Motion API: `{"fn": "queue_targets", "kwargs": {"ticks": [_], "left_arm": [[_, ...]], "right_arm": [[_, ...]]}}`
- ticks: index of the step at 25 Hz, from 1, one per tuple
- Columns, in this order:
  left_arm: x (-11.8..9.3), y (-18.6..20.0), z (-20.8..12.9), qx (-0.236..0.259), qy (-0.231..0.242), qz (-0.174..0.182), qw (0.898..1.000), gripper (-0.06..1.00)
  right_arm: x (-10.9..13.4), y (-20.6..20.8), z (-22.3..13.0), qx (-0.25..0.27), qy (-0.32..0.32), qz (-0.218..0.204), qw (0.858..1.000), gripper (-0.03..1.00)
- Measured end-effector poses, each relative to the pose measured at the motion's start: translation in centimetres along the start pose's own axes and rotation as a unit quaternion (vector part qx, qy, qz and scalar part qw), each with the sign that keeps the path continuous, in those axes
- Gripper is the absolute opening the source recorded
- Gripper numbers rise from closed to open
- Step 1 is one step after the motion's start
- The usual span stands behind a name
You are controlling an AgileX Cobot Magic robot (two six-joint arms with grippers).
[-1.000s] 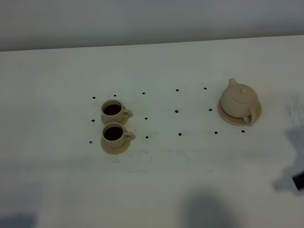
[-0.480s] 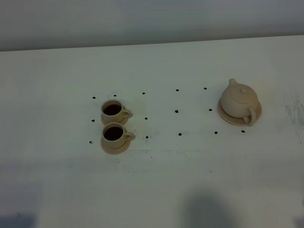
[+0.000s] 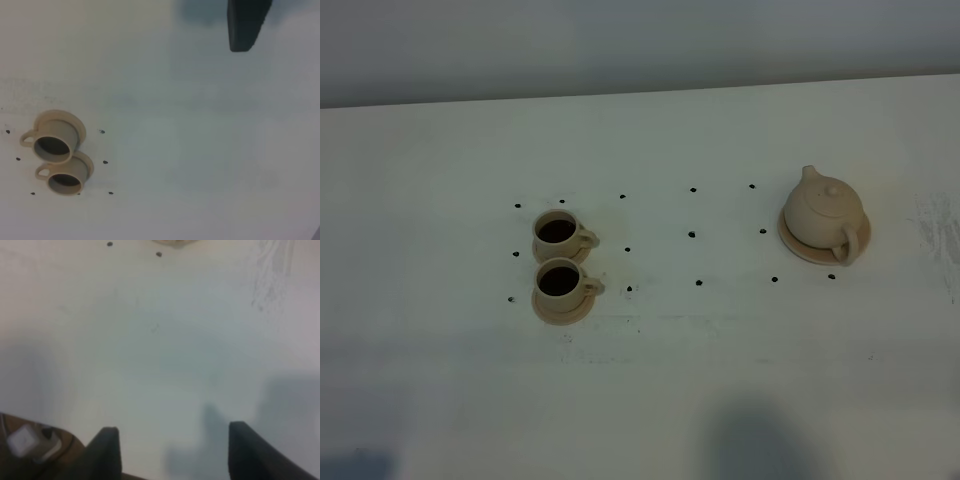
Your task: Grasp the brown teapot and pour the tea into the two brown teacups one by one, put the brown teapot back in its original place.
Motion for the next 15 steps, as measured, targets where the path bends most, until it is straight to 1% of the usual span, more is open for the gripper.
{"fn": "queue_targets", "kwargs": {"ticks": [2, 9, 15], "left_arm": [[0.0, 0.0, 0.0, 0.000, 0.000, 0.000, 1.000, 0.61], [0.0, 0.0, 0.0, 0.000, 0.000, 0.000, 1.000, 0.61], [0.0, 0.0, 0.0, 0.000, 0.000, 0.000, 1.000, 0.61]], "right_arm": [[-0.3, 0.2, 0.0, -0.008, -0.010, -0.010, 1.000, 0.50], [-1.7, 1.3, 0.0, -0.046, -0.061, -0.067, 0.995, 0.50], [-1.6, 2.9, -0.1, -0.106, -0.061, -0.082, 0.989, 0.50]]}}
Point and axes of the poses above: a point on each arm's last joint axis where the gripper is mounted, y pointing back along that axis away from the gripper, x along the wrist's bending axis when the last joint is at zero, z = x × y, the point moved 9 cm from there along -y, pointing out along that axis toward the gripper
